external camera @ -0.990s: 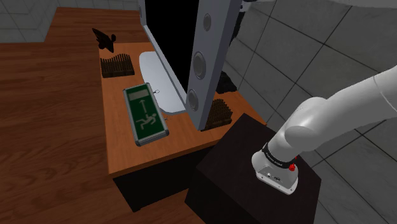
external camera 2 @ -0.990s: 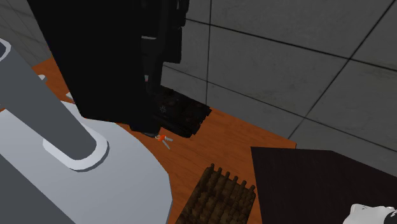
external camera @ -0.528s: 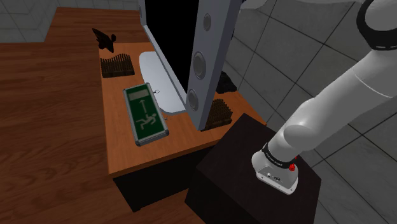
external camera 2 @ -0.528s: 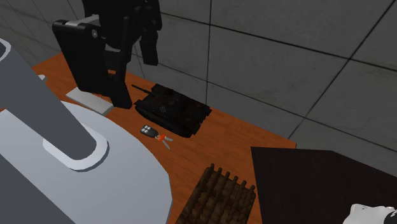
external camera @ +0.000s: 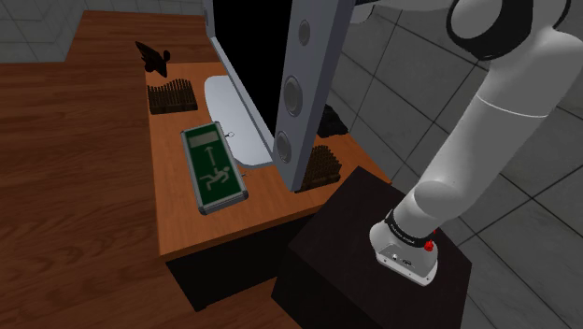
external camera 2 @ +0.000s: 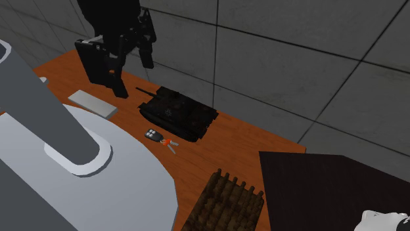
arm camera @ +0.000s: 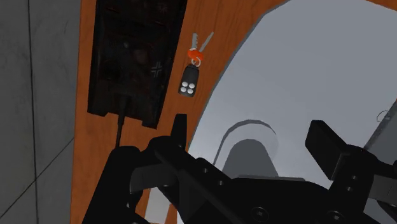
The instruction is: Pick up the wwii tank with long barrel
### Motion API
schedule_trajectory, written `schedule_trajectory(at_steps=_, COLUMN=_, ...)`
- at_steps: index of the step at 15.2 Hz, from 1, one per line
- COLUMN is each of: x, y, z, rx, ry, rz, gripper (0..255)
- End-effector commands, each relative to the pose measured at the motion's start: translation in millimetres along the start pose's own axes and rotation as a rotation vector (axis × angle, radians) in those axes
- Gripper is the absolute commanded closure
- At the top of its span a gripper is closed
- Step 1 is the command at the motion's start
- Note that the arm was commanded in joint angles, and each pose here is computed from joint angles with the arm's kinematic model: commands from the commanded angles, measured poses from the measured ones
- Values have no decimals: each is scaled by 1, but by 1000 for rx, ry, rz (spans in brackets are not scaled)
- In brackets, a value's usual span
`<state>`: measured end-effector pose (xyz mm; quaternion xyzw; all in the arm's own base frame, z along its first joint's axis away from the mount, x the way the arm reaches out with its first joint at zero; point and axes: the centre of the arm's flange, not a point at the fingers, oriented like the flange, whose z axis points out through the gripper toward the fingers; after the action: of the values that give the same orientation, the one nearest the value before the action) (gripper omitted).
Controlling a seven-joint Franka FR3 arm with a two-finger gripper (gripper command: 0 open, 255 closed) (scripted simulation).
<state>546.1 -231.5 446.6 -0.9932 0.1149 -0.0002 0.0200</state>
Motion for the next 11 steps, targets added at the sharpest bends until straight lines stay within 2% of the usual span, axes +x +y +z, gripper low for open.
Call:
schedule_trajectory(at_steps=1, x=17, y=17, z=15, rx=3, ry=-13, rz=24, gripper=0)
schedule_trajectory(at_steps=11, x=92, y=107, z=92, rx=17, ry=-79, rz=145, gripper=0)
